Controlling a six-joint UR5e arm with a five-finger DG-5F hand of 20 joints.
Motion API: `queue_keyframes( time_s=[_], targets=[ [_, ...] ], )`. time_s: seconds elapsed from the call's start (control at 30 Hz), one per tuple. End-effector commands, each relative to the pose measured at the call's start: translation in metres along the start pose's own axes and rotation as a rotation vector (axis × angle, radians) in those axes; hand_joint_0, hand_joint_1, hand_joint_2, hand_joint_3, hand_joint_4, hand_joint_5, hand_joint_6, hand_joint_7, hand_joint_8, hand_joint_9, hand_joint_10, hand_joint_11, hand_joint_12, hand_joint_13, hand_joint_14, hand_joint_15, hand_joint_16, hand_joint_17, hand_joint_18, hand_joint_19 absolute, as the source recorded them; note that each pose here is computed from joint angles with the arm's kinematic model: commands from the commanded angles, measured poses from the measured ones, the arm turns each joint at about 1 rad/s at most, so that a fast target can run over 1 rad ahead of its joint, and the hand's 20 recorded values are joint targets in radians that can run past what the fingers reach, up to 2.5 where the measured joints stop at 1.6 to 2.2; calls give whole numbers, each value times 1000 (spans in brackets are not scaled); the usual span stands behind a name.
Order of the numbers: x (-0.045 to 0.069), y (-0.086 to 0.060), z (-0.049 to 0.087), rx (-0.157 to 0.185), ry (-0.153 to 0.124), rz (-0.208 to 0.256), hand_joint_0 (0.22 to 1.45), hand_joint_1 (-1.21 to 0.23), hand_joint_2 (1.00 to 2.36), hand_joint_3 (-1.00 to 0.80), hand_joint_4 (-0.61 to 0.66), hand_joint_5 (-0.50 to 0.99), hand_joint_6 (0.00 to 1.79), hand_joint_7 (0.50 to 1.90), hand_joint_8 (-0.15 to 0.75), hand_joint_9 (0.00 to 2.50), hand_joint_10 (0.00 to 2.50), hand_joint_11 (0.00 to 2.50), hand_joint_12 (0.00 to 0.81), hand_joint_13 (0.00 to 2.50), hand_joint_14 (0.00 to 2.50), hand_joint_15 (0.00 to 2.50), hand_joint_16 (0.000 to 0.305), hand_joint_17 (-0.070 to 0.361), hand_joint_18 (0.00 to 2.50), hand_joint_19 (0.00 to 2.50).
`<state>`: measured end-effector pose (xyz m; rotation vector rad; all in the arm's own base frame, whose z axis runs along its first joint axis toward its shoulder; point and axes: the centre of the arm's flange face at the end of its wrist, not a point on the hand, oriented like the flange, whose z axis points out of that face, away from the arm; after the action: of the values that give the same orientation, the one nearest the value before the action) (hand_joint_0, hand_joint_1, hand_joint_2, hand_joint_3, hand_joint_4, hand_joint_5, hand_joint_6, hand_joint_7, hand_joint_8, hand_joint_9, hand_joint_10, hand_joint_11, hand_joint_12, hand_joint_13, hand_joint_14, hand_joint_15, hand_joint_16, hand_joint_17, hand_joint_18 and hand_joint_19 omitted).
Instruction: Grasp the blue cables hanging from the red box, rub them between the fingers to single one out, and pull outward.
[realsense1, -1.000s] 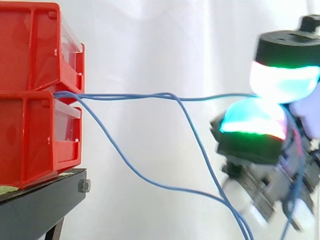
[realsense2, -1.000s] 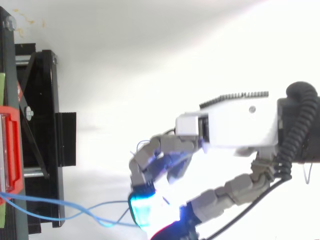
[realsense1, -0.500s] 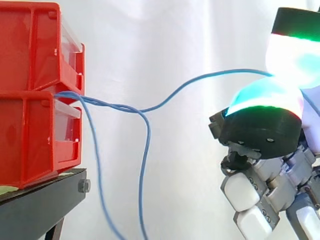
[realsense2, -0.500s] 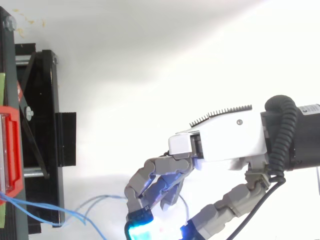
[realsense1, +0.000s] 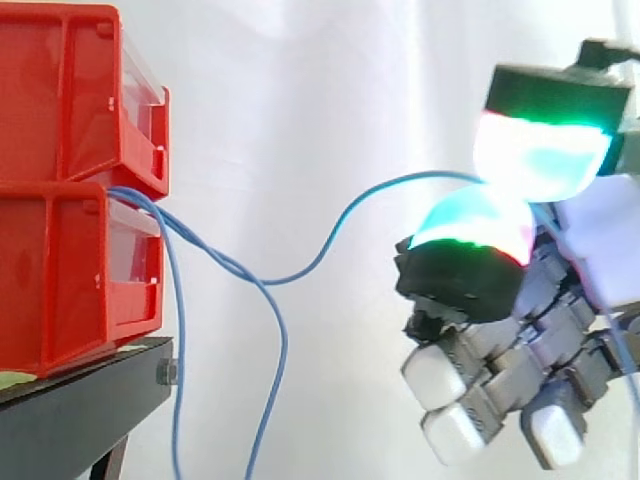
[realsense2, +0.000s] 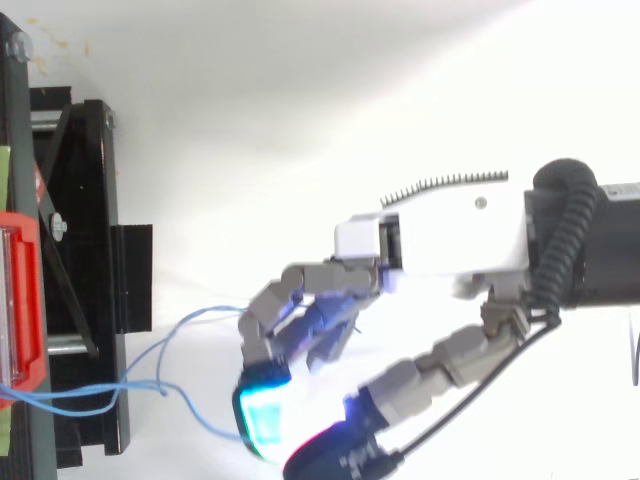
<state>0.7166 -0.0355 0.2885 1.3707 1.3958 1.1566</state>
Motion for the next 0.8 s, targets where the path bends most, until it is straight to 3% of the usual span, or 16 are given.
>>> queue_keyframes(
  time_s=[0.0, 0.07, 0.2, 0.4, 0.77],
  targets=[
    [-14, 0, -2, 1, -77, -4, 577, -797, 1002, 14, 50, -117, 838, 1184, 273, 706, 2, 185, 407, 566, 4, 107, 58, 131, 682, 393],
    [-25, 0, -4, 5, -117, -3, 577, -797, 1002, 15, 47, -117, 838, 1185, 272, 707, 3, 187, 408, 567, 3, 100, 59, 132, 684, 393],
    [-35, -2, -7, 21, -141, -2, 577, -796, 1002, 17, 47, -117, 838, 1184, 275, 706, 3, 184, 407, 564, 3, 103, 59, 132, 683, 393],
    [-39, -2, -8, 24, -147, -3, 578, -797, 1002, 15, 50, -117, 839, 1181, 275, 707, 3, 184, 407, 567, 3, 101, 58, 132, 684, 393],
    [-36, -2, -7, 25, -142, -60, 579, -796, 1002, 15, 46, -117, 839, 1182, 274, 707, 3, 192, 407, 565, 3, 103, 58, 131, 684, 393]
  ],
)
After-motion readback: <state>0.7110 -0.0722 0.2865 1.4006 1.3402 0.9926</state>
